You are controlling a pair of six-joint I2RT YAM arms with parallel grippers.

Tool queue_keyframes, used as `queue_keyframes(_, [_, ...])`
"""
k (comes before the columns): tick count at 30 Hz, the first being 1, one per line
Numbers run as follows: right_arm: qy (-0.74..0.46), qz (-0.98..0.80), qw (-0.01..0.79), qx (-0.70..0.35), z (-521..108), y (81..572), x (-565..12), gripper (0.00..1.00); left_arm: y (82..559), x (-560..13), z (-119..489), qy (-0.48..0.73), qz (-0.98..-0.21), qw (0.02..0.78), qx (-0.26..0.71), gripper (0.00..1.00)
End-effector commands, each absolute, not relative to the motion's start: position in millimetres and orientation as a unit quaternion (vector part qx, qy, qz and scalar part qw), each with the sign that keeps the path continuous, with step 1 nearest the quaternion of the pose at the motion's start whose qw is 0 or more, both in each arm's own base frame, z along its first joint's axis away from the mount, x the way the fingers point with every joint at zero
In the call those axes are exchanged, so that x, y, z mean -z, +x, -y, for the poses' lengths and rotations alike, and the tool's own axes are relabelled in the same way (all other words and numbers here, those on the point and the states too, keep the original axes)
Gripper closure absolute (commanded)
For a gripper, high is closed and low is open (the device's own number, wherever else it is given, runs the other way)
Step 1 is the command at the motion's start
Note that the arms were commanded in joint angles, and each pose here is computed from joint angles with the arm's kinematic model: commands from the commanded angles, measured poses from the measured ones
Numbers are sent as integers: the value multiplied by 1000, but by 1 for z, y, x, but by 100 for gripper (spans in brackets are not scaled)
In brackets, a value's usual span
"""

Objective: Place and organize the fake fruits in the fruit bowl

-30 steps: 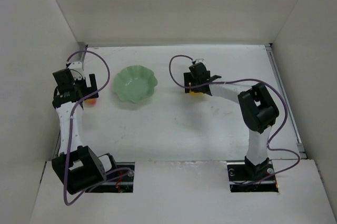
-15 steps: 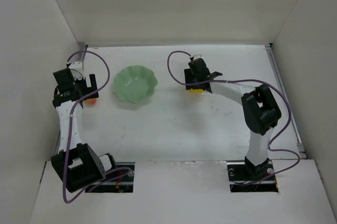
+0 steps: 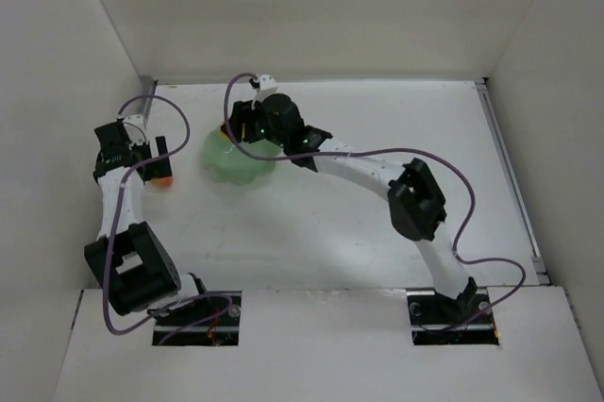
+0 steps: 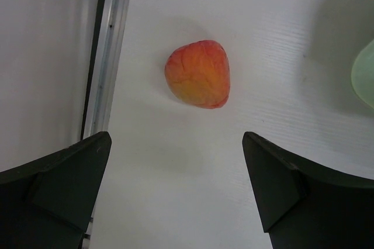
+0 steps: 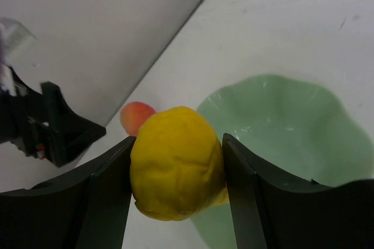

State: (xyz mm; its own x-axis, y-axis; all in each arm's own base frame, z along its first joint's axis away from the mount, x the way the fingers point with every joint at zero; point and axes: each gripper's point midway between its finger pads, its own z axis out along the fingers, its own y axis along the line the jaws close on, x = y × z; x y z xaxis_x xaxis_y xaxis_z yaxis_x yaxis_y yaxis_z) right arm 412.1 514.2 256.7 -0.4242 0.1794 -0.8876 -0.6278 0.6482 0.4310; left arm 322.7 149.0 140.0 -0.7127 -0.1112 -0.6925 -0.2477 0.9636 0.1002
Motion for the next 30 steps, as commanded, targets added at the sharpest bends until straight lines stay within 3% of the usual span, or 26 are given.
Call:
queue_keyframes(1, [-123,-760,494,-405,-530,435,-200,47,351,-157,-160,-83,-907,397,-110,0])
queue_keyframes(3, [-129,-757,493,-408,-536,436,-196,34,362,-155,-160,-77,-907,399,-110,0])
queue_keyframes(5, [-139,-756,489,-412,-538,434,-195,16,372,-152,-158,-69,-908,398,-107,0])
queue_keyframes(6, [-142,-754,488,-415,-539,432,-197,1,377,-148,-157,-66,-910,396,-105,0])
queue_keyframes(14, [-162,-730,498,-439,-513,406,-254,0,401,-101,-151,-49,-937,336,-85,0])
queue_keyframes(24, [-146,-687,551,-451,-463,388,-346,0,382,-61,-145,-25,-961,265,-78,0])
queue_keyframes(27, [-141,-683,561,-445,-451,385,-356,0,377,-54,-143,-16,-965,251,-79,10])
queue_keyframes(30, [-135,-681,569,-440,-440,385,-362,0,377,-50,-144,-16,-965,250,-81,32])
